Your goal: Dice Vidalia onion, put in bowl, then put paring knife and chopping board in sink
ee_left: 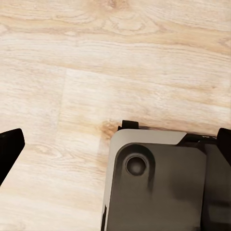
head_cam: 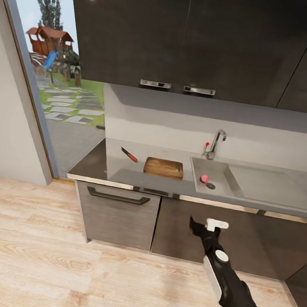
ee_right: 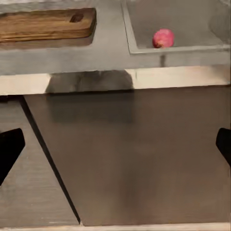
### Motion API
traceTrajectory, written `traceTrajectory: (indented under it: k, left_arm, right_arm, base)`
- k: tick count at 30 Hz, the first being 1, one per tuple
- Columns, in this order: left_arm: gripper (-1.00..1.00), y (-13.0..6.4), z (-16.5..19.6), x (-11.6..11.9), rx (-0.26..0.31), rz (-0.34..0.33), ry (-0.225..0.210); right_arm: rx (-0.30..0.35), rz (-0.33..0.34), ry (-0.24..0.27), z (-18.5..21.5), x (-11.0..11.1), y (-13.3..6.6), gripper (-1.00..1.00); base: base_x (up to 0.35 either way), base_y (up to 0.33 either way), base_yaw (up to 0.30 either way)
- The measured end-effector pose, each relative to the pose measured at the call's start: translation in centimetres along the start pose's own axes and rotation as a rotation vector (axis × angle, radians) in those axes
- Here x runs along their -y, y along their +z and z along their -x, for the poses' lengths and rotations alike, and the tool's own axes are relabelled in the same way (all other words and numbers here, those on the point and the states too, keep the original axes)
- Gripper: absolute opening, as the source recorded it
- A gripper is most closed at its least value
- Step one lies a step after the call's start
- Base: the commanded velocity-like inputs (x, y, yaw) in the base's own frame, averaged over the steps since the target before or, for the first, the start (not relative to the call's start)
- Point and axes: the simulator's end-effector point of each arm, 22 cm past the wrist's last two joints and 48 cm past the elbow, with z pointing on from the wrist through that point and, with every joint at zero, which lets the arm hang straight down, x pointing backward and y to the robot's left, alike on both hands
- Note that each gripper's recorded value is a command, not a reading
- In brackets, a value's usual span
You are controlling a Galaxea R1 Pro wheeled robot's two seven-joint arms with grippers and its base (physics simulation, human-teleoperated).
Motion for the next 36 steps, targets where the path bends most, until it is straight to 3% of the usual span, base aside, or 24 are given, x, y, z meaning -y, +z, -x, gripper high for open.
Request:
traceTrajectory:
  k: [2,5,11,17,23,36]
  left_arm:
    - [1.0,0.0,0.0,-0.1,0.0,0.001,0.0]
    - [1.0,0.0,0.0,-0.1,0.0,0.001,0.0]
    - [1.0,0.0,0.0,-0.1,0.0,0.002,0.0]
    - [1.0,0.0,0.0,-0.1,0.0,0.002,0.0]
    - [1.0,0.0,0.0,-0.1,-0.001,0.002,0.0]
    - [1.0,0.0,-0.1,-0.1,-0.003,0.001,0.0]
  right_arm:
    - [0.099,0.022,-0.025,5.0,-1.1,-0.2,1.0]
    - [0.168,0.034,-0.057,8.2,-1.9,-0.6,1.0]
    - [0.277,0.066,-0.067,10.4,-3.2,-6.0,1.0]
    - [0.295,0.081,-0.053,9.2,-3.5,-10.4,1.0]
    - [0.291,0.085,-0.035,5.4,-3.1,-14.6,1.0]
    - [0.287,0.078,-0.009,-0.9,-2.1,-21.2,1.0]
  base:
    - [0.0,0.0,0.0]
    - [0.0,0.0,0.0]
    - [0.0,0.0,0.0]
    - [0.0,0.0,0.0]
    - [0.0,0.0,0.0]
    - [0.0,0.0,0.0]
